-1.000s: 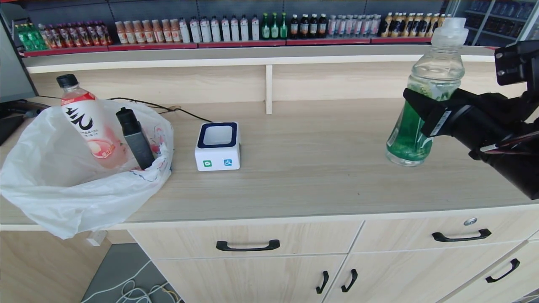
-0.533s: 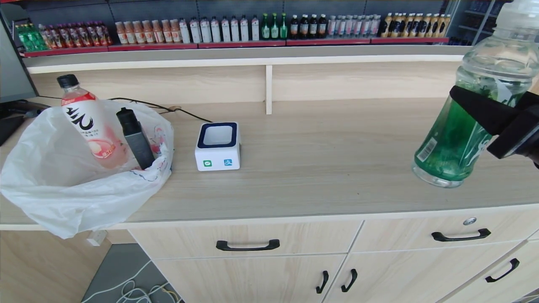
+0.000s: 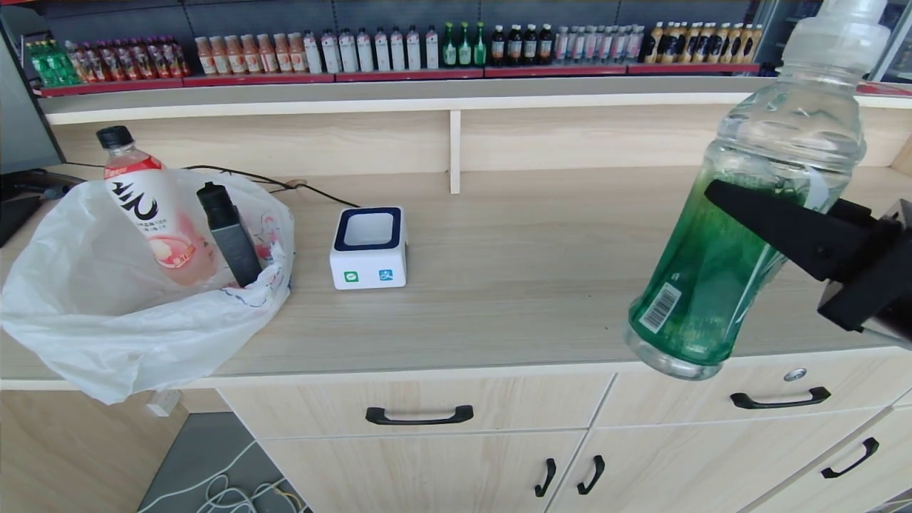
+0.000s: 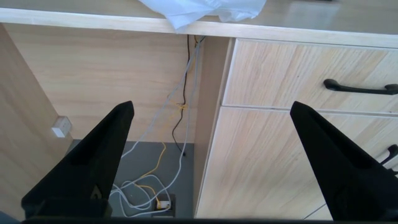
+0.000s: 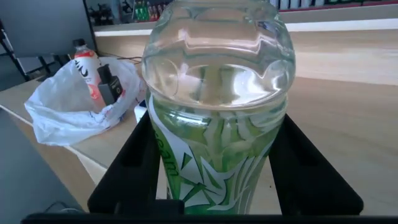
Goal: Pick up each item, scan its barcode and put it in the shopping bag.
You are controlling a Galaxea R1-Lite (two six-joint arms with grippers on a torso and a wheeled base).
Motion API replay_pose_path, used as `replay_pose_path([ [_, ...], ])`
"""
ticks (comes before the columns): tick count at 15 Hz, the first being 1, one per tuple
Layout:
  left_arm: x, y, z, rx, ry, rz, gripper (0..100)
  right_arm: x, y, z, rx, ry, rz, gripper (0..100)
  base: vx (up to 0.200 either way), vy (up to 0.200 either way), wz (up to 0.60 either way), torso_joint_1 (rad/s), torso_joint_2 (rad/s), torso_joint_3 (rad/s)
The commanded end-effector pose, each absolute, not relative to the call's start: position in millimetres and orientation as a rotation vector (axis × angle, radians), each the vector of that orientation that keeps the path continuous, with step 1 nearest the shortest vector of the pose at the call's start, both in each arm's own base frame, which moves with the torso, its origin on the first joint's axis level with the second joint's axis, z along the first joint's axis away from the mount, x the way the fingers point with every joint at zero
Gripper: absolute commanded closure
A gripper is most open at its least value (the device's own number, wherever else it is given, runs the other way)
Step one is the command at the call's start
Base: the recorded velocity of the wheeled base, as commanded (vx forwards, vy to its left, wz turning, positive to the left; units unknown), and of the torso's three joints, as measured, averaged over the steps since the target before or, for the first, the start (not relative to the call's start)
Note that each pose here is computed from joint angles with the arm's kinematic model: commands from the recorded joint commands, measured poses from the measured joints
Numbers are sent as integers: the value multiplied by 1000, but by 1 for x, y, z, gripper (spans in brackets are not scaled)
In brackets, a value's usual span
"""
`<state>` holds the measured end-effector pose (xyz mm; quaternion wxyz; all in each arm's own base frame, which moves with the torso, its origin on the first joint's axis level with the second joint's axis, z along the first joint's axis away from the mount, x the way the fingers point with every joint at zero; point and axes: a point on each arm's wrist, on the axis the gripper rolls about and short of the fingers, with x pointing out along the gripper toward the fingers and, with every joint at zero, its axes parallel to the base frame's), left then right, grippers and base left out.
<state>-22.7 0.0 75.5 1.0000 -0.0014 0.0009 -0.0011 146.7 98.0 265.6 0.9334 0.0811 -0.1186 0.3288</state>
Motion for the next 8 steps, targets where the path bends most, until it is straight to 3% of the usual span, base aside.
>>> replay_pose_path([
  [1,-23,0,76,-3,2,-3,0,147,100,265,222,-216,743,100,0,0,0,0,0,0],
  [8,-23,0,76,-3,2,-2,0,132,107,272,501,-128,1066,100,0,0,0,0,0,0],
])
